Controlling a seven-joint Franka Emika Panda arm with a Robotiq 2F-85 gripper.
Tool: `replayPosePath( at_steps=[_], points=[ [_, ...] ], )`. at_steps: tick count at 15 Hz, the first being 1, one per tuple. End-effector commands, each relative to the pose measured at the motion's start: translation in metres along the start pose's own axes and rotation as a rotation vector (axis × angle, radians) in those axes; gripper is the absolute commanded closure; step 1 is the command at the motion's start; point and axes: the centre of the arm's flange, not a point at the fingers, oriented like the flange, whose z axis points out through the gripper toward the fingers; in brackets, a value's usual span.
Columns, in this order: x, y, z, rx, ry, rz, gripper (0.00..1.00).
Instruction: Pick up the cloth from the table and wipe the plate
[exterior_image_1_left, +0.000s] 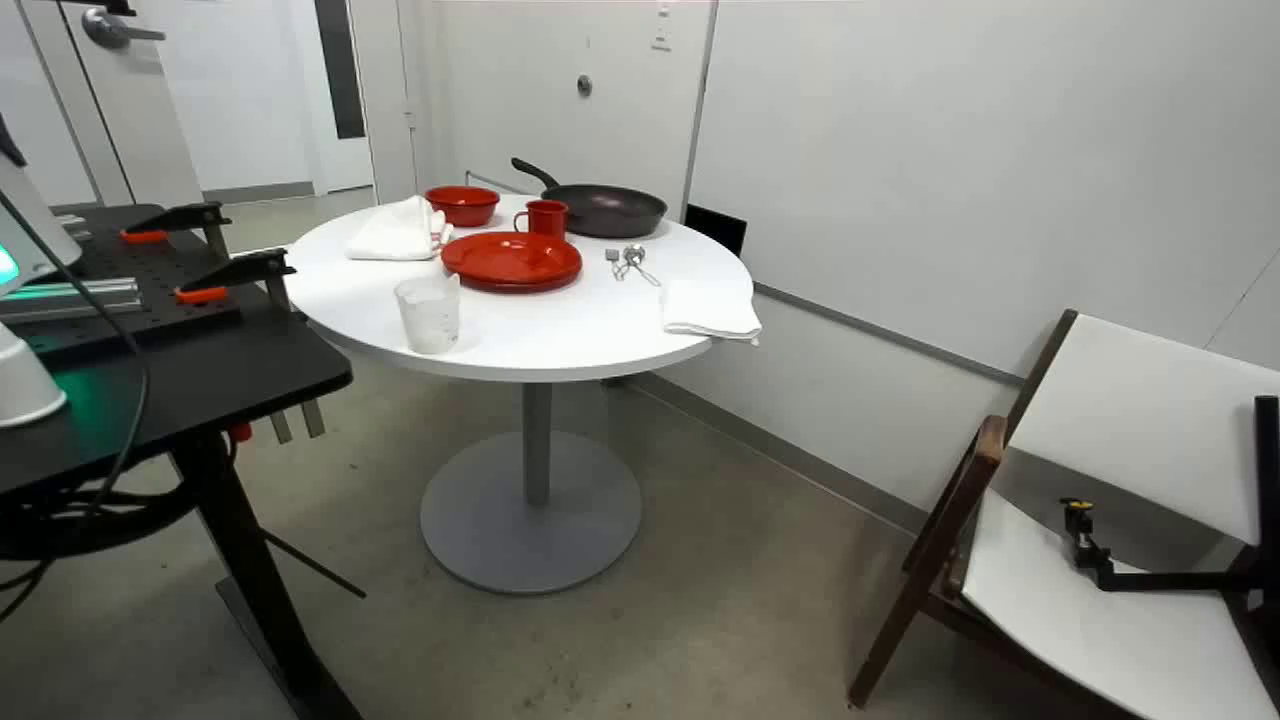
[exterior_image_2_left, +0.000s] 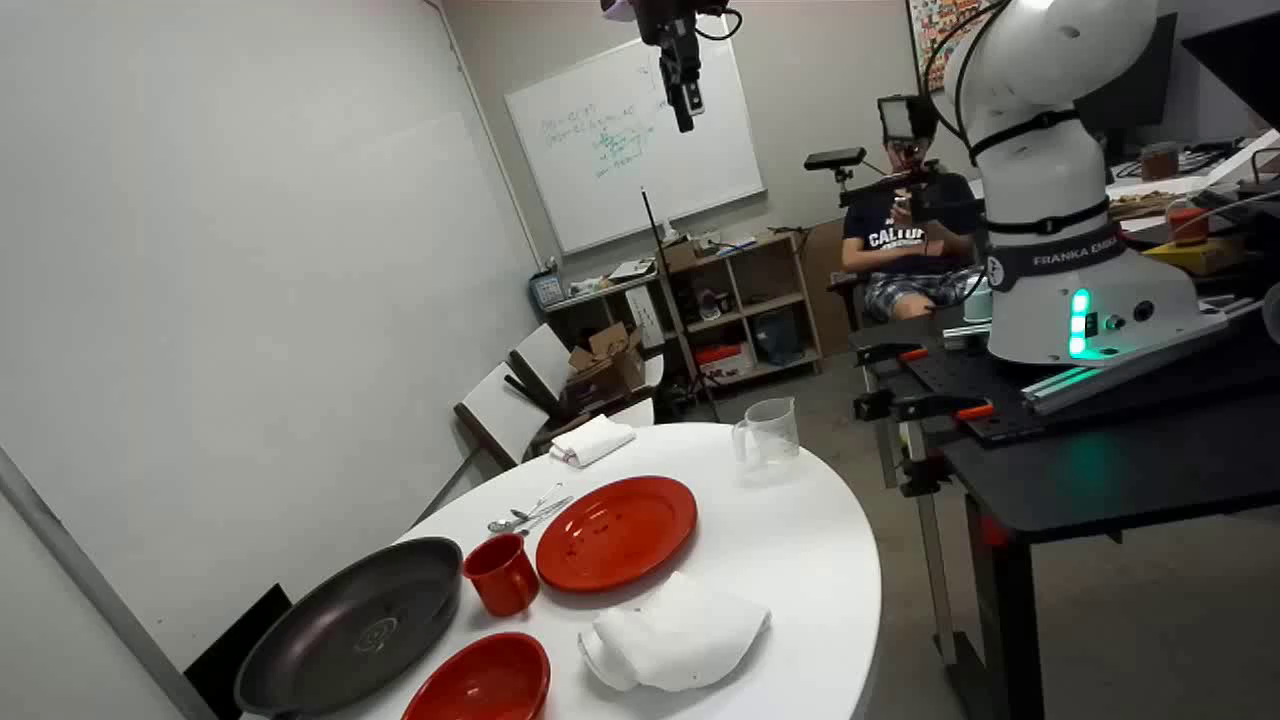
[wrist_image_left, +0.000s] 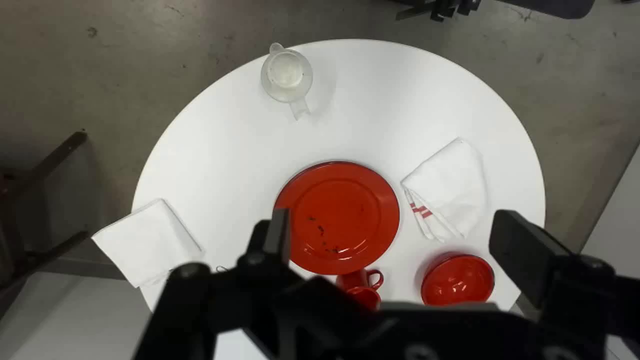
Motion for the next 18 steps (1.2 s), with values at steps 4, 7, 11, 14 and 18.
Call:
replayPosePath(
  at_steps=[4,7,11,14,18],
  points=[
    [0.000,0.000,0.000,0.000,0.001,0.000,0.00],
    [0.000,0.000,0.000,0.000,0.001,0.000,0.00],
    [0.000,0.000,0.000,0.000,0.001,0.000,0.00],
    [0.002,0.002,0.000,-0.028,0.011,0.011,0.00],
    [0.012,0.025,-0.011,-0.184,0.073,0.021,0.00]
  ],
)
